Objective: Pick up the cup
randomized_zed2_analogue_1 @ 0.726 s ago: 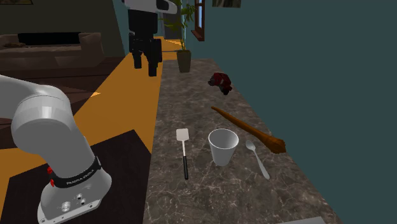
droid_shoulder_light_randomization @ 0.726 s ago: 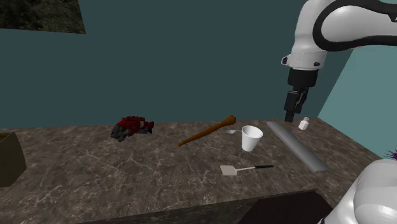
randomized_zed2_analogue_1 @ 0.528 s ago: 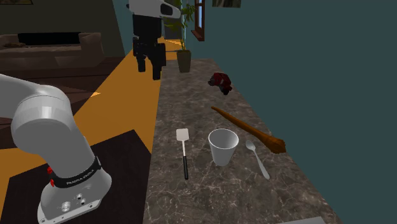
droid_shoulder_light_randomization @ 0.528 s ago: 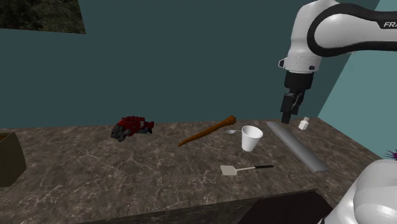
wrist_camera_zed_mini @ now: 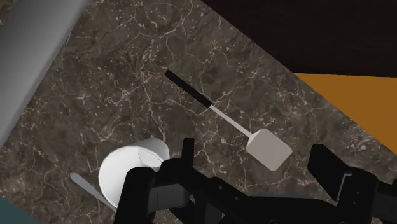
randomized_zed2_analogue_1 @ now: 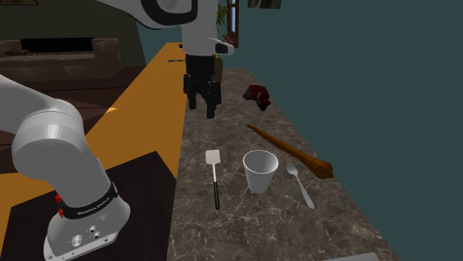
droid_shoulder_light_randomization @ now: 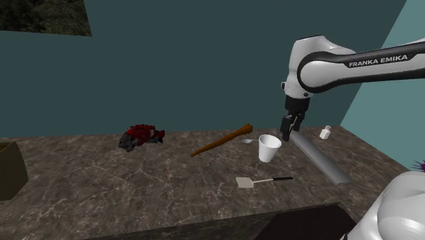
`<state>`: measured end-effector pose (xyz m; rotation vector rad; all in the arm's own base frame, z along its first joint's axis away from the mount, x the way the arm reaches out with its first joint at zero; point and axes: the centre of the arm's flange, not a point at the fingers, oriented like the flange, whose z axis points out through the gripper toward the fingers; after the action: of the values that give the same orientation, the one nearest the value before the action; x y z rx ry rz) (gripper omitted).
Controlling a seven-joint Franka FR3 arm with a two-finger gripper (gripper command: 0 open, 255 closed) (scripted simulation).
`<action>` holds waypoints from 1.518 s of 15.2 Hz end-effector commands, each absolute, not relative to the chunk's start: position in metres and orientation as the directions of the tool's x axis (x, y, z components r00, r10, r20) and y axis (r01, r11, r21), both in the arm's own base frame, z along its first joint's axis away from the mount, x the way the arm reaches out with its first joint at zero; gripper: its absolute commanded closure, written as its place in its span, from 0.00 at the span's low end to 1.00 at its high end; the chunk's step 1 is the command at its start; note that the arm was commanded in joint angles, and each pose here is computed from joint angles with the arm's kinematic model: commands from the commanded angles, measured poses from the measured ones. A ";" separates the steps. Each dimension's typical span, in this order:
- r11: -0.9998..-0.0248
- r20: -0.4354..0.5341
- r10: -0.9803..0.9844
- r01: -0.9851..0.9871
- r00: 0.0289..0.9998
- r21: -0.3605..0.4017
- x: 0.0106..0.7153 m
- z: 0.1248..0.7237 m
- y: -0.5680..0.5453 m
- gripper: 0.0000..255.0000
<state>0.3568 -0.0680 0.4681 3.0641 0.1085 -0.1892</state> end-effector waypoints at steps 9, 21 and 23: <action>-0.987 -0.087 0.045 0.058 0.995 0.152 0.426 0.373 -0.102 0.00; -0.977 -0.062 0.032 0.044 0.998 0.210 0.475 0.284 -0.132 0.00; -0.977 -0.062 0.032 0.044 0.998 0.210 0.475 0.273 -0.132 0.00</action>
<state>0.4749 -0.1311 0.2793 2.9266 0.0558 -0.0862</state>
